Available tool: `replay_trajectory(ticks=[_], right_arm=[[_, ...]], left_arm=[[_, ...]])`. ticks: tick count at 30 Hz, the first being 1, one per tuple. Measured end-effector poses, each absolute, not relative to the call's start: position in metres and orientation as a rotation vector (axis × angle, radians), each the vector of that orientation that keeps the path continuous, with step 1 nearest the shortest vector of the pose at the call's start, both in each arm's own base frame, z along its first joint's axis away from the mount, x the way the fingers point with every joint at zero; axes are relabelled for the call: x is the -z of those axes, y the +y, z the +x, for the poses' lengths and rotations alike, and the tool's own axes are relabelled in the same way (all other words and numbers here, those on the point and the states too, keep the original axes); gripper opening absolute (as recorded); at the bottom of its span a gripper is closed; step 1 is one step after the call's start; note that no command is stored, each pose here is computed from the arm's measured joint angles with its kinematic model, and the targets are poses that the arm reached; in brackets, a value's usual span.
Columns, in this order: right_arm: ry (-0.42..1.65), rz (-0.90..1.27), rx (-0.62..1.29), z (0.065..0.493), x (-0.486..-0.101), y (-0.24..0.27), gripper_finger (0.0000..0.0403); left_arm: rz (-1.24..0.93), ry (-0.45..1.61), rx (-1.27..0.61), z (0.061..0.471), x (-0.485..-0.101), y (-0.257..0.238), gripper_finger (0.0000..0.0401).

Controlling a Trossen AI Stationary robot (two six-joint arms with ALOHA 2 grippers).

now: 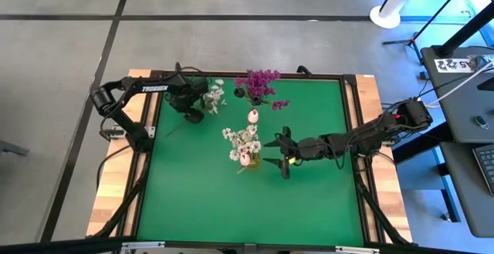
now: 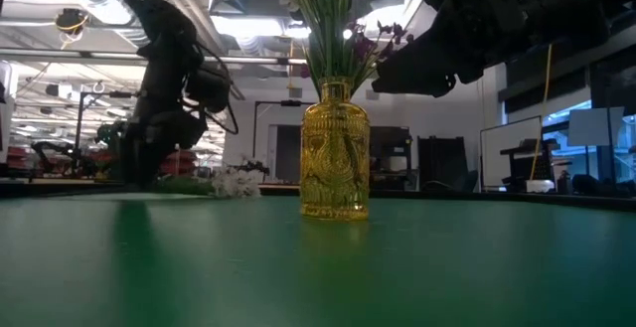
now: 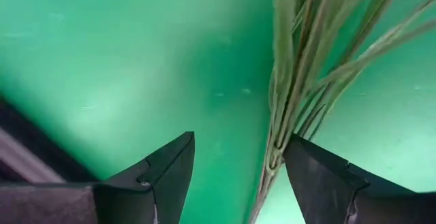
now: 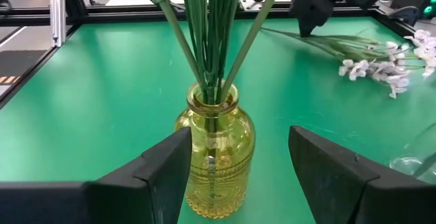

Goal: Sort flowers into vase by color
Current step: Put the white flowers into the yellow vase

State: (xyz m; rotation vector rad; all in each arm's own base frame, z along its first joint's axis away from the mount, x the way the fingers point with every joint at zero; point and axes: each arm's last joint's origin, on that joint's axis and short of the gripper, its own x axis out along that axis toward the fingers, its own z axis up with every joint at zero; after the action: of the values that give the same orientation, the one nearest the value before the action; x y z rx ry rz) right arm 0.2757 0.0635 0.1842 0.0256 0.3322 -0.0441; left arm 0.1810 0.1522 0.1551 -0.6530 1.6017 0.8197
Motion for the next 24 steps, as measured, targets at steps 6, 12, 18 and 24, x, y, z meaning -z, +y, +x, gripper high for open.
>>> replay_trajectory(ticks=[6, 12, 18, 24], right_arm=[[0.339, 0.024, 0.045, 0.275, -0.184, 0.063, 0.0245], [0.338, 0.024, 0.045, 0.275, -0.184, 0.063, 0.0245], [0.338, 0.029, 0.046, 0.275, -0.184, 0.063, 0.0245], [0.339, 0.029, 0.046, 0.276, -0.183, 0.063, 0.0245]], left_arm=[[-0.649, 1.581, -0.808, 0.188, -0.168, 0.157, 0.0222], [-0.611, 1.565, -0.759, 0.2, -0.18, 0.153, 0.0222], [-0.498, 1.554, -0.908, 0.205, -0.192, 0.156, 0.0222], [-0.516, 1.567, -0.911, 0.205, -0.193, 0.154, 0.0222]])
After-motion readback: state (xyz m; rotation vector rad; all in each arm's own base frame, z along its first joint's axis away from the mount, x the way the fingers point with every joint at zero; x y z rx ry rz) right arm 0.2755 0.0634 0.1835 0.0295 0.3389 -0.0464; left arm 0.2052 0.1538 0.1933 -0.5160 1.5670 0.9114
